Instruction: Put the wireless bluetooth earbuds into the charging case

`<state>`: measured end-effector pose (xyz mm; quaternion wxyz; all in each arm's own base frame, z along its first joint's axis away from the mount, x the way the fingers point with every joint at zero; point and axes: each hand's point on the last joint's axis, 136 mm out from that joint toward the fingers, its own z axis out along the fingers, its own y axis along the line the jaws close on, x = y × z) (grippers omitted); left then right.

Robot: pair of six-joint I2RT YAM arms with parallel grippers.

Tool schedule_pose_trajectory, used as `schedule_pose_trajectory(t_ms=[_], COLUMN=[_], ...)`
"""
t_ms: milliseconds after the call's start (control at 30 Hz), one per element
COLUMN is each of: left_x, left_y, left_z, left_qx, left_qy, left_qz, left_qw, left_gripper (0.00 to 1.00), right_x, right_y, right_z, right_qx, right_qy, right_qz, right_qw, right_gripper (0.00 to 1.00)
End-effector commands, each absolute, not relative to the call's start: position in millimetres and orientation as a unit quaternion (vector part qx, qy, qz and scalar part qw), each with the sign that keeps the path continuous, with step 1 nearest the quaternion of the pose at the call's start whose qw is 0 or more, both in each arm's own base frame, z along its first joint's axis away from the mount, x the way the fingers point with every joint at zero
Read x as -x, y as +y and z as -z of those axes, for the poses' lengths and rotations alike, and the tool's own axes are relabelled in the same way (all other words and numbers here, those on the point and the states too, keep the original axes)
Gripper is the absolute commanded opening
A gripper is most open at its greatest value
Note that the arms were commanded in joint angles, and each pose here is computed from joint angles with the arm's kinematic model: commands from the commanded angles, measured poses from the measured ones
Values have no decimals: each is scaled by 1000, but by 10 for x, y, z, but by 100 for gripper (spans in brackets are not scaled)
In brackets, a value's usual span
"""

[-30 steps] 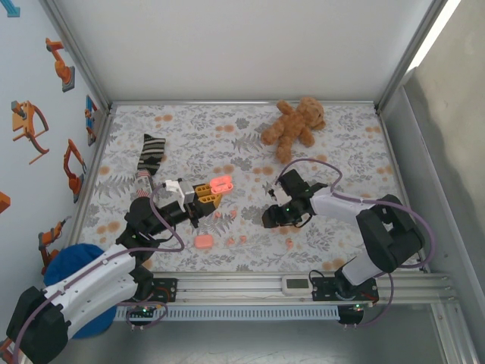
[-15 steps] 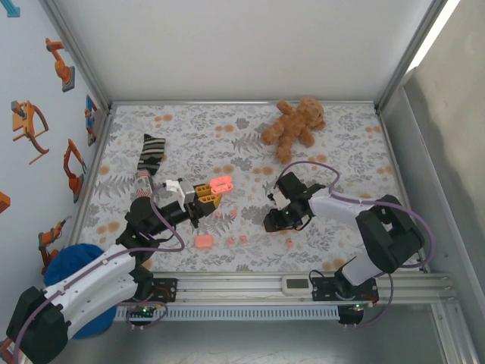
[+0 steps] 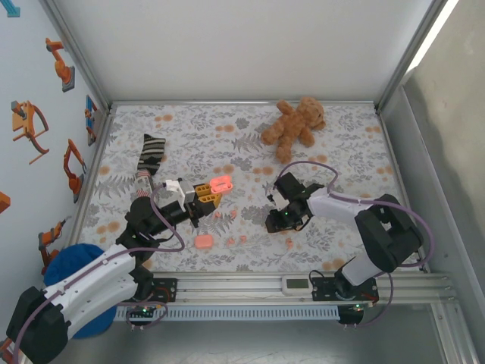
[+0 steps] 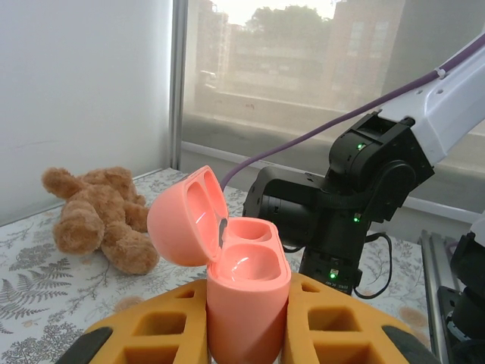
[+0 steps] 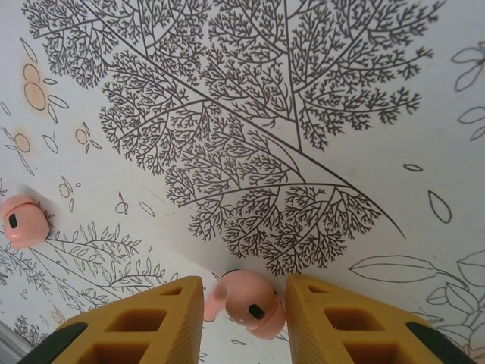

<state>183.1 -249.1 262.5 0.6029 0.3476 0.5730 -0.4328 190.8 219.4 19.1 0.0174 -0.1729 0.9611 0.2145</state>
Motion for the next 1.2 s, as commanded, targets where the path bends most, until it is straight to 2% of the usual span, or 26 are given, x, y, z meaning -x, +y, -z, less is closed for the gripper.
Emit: schedule_pose_trajectory(t_ms=[0,333,633,900,1167], left_x=[-1795,-1791,-1781,-1778,-1809], left_y=[-2486,-2477,-2460,-2458,-2485], left_z=[-2697,-2684,-2679,-2646,-2635], left_qx=[-352,-352,-350,-347,-338], left_qy=[560,561,563,567,570], left_qz=[433,432,430,432,442], left_qw=[612,612,613,609,605], left_gripper=[0,0,0,0,0], right_x=[-1854,-1848,-1916,-1979,-2148], right_y=[2177,2188,2228,2296,2400], right_z=[-124,-94,-280,-593,-1276], right_qx=[182,190,196,215,263], right_qy=[964,965,960,948,918], right_qz=[-195,-182,-195,-220,-241], right_qw=[1,1,36,80,173], right_gripper=[31,23,22,21,21])
